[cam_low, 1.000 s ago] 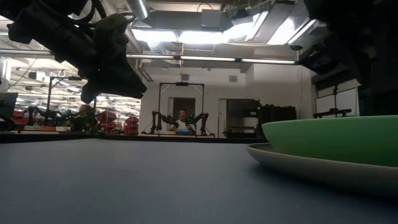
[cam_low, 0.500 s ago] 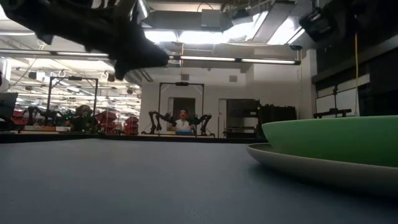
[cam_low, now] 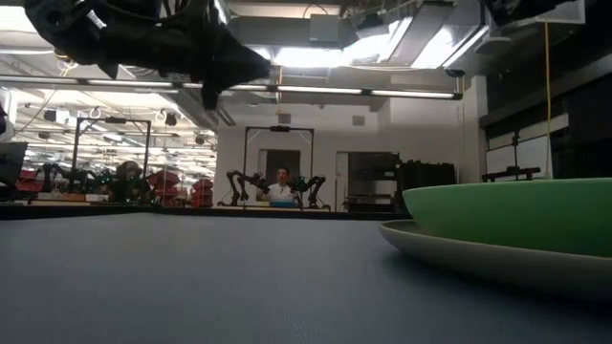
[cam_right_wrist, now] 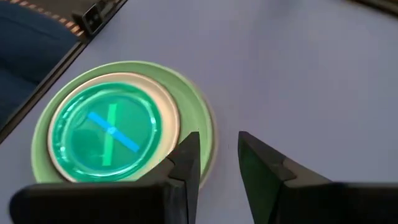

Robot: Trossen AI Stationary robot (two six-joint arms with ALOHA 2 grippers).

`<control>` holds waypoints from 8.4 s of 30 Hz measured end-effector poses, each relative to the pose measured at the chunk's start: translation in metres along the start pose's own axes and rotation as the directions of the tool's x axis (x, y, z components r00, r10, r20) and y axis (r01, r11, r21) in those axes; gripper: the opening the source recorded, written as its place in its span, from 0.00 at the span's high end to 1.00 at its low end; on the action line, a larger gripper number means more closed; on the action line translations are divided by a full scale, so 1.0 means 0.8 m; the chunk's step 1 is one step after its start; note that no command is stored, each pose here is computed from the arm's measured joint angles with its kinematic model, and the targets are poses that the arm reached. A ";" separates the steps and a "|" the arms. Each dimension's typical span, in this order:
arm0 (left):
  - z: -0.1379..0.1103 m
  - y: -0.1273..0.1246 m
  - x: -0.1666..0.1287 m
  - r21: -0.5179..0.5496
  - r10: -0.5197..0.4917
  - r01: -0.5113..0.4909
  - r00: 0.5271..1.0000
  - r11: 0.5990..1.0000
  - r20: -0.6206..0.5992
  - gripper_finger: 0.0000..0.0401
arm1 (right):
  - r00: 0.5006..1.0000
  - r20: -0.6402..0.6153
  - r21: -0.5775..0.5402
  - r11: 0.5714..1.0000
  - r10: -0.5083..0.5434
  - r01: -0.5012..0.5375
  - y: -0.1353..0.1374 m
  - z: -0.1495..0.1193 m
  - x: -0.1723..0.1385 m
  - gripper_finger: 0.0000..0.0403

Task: Stack plastic plates
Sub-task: Return to Home Position

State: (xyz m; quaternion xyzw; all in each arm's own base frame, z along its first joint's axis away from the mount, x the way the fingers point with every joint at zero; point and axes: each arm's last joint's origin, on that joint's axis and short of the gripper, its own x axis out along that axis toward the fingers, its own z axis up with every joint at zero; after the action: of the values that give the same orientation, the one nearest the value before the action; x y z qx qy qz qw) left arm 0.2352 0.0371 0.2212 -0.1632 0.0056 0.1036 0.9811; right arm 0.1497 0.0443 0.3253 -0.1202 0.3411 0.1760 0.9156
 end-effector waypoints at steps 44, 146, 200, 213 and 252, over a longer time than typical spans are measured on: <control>0.038 -0.003 -0.219 0.200 0.044 -0.036 0.998 0.979 -0.038 1.00 | 0.936 0.203 -0.122 0.941 -0.287 0.315 0.000 -0.034 -0.088 0.75; -0.071 0.024 -0.173 0.299 -0.104 0.089 0.994 0.950 0.035 1.00 | 0.692 0.592 -0.152 0.786 -0.413 0.599 0.017 -0.186 0.079 0.75; -0.071 0.025 -0.173 0.299 -0.104 0.089 0.994 0.950 0.033 1.00 | 0.720 0.598 -0.148 0.834 -0.353 0.532 -0.008 -0.198 0.066 0.75; -0.071 0.024 -0.173 0.299 -0.104 0.089 0.994 0.950 0.032 1.00 | 0.725 0.583 -0.138 0.834 -0.368 0.535 -0.007 -0.202 0.066 0.75; -0.071 0.025 -0.173 0.379 -0.097 0.076 0.995 0.922 0.034 1.00 | 0.724 0.578 -0.142 0.828 -0.375 0.542 -0.007 -0.202 0.066 0.75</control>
State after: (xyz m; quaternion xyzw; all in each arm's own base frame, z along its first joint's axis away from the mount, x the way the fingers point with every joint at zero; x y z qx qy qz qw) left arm 0.0970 0.0093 0.1673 0.0311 -0.0075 0.0614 0.9976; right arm 0.0954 -0.0031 0.1711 -0.2867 0.0045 0.0169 0.9579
